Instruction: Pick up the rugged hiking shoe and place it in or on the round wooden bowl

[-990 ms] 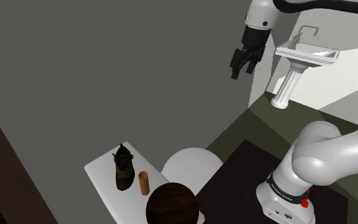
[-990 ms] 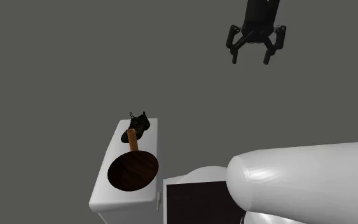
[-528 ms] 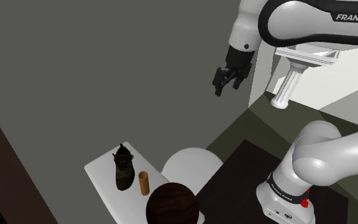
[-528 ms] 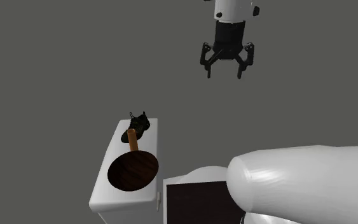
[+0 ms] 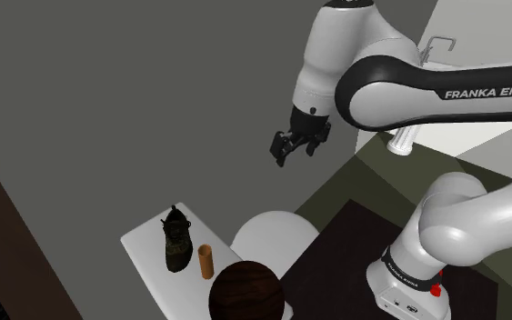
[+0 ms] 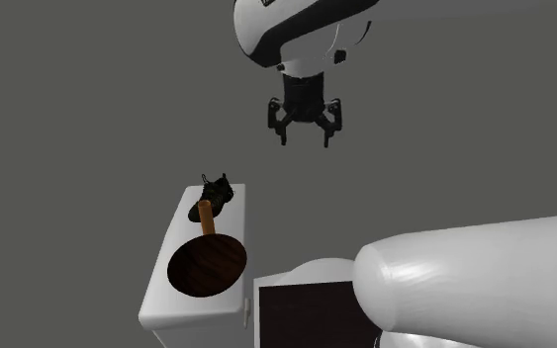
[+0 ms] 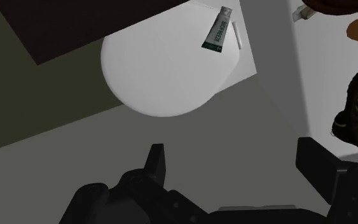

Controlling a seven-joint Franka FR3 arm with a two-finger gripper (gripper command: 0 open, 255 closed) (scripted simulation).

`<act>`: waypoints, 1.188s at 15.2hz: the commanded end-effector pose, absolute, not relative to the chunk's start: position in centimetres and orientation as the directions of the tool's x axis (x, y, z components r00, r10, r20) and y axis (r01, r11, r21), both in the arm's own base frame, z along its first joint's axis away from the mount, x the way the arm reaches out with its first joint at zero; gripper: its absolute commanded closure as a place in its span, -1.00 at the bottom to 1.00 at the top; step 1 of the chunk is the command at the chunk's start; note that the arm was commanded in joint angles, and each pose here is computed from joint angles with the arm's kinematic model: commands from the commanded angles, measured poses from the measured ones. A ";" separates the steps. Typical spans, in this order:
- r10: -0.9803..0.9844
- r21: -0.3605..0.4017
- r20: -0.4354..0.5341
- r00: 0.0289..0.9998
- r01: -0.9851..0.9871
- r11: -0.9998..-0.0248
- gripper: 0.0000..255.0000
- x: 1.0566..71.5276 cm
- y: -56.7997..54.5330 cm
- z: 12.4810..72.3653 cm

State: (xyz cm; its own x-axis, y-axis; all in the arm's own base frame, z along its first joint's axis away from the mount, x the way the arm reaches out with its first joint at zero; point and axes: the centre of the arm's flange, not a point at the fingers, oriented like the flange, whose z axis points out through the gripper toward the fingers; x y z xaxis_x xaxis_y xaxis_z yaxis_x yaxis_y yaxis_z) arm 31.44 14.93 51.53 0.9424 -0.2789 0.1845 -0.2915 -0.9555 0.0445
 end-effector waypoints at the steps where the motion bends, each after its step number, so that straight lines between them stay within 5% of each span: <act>1: -0.296 0.046 0.207 0.932 -0.312 -0.949 -1.00 31.7 17.4 50.2; 18: -0.410 0.062 0.381 0.828 -0.466 -0.883 -1.00 38.3 35.6 36.6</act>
